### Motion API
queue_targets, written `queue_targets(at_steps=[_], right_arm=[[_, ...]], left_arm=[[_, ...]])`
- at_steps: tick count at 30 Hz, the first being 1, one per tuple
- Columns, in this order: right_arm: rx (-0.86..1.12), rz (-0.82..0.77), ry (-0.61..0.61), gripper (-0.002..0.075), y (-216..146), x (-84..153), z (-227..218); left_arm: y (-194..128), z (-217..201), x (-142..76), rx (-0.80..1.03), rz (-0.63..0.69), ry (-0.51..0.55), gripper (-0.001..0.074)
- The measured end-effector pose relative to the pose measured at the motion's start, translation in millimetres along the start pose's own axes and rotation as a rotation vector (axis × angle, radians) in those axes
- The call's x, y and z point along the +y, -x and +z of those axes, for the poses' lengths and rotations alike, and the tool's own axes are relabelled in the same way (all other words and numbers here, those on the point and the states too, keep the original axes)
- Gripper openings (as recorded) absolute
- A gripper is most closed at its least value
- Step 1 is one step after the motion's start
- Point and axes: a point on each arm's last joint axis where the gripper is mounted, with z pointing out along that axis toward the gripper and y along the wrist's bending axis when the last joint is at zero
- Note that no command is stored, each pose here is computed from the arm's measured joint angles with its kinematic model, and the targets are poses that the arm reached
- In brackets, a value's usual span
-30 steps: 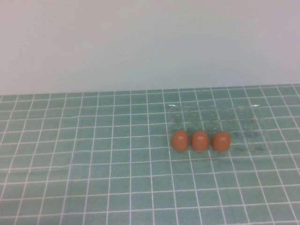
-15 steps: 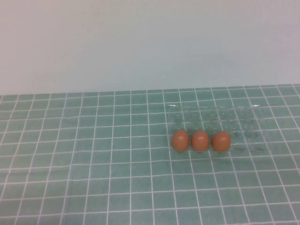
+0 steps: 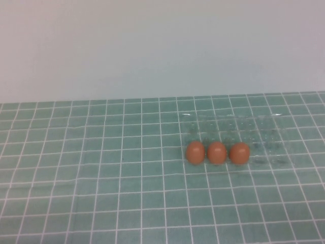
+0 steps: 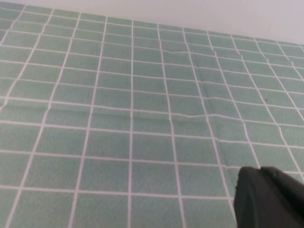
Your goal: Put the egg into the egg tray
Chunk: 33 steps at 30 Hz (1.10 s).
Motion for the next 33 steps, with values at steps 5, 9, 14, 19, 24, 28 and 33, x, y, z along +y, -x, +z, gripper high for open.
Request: queue_targets(at_steps=[5, 9, 14, 19, 24, 28, 33], right_arm=[[0.148, 0.021, 0.12, 0.0, -13, 11, -2], [0.262, 0.031, 0.165, 0.0, -23, 15, -5], [0.29, 0.011, 0.081, 0.0, -26, 7, -4], [0.295, -0.045, 0.013, 0.0, -26, 1, -4], [0.271, -0.058, -0.002, 0.0, -25, -1, -4], [0.289, -0.059, 0.001, 0.0, -26, -1, -4], [0.295, -0.055, 0.001, 0.0, -27, -1, -4]], left_arm=[[0, 0, 0, 0.0, 0.0, 0.0, -0.0001], [0, 0, 0, 0.0, 0.0, 0.0, -0.0001], [0, 0, 0, 0.0, 0.0, 0.0, -0.0001], [0, 0, 0, 0.0, 0.0, 0.0, -0.0001], [0, 0, 0, 0.0, 0.0, 0.0, -0.0001], [0, 0, 0, 0.0, 0.0, 0.0, -0.0001], [0, 0, 0, 0.0, 0.0, 0.0, -0.0001]])
